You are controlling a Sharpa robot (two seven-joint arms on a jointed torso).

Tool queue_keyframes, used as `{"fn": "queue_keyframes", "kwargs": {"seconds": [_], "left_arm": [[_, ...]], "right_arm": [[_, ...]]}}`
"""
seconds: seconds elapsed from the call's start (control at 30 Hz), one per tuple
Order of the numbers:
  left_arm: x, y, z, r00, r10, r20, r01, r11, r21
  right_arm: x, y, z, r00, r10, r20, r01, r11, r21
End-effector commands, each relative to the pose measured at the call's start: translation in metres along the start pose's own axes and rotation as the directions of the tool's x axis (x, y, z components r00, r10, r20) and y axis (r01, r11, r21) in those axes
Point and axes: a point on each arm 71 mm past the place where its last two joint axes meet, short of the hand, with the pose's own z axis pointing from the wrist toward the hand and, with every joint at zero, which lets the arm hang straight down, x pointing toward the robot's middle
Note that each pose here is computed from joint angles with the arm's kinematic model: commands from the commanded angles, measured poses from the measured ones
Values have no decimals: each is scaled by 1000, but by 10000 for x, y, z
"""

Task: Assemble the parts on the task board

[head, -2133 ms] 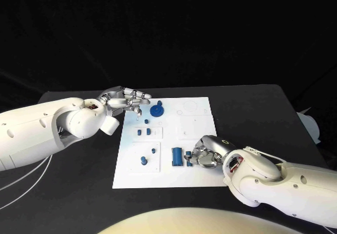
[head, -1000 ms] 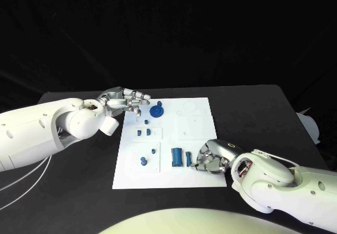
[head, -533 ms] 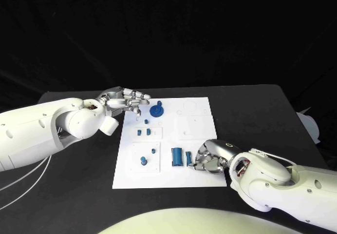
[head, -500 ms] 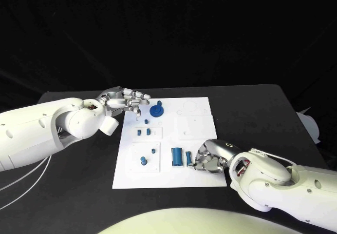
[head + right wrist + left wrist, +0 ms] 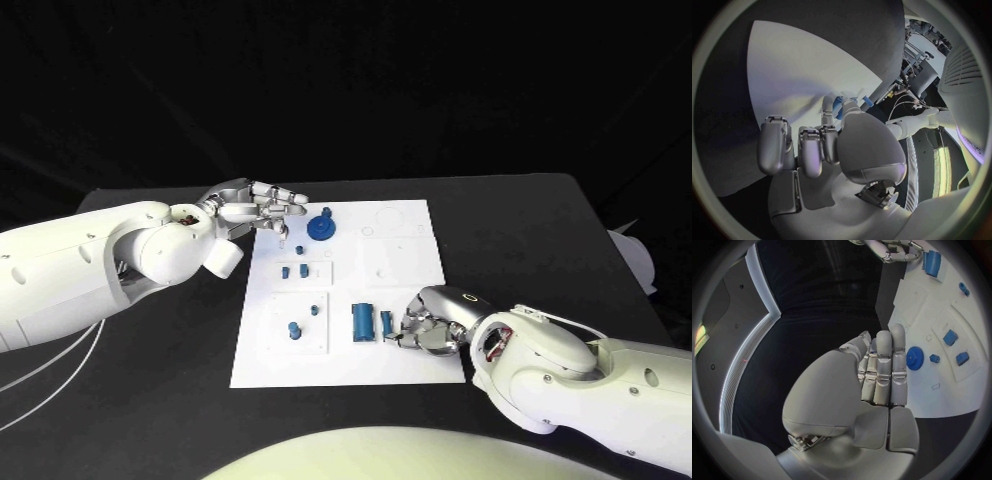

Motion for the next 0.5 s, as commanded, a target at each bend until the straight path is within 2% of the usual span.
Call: {"fn": "queue_keyframes", "kwargs": {"seconds": [0.03, 0.5], "left_arm": [[27, -6, 6, 1000, -1, -22, 1, 1000, 3], [27, -5, 8, 1000, -1, -23, 1, 1000, 1]], "right_arm": [[-8, -3, 8, 1000, 1, 12, -1, 1000, -3], [-10, -22, 57, 1000, -23, -18, 24, 1000, 14]]}}
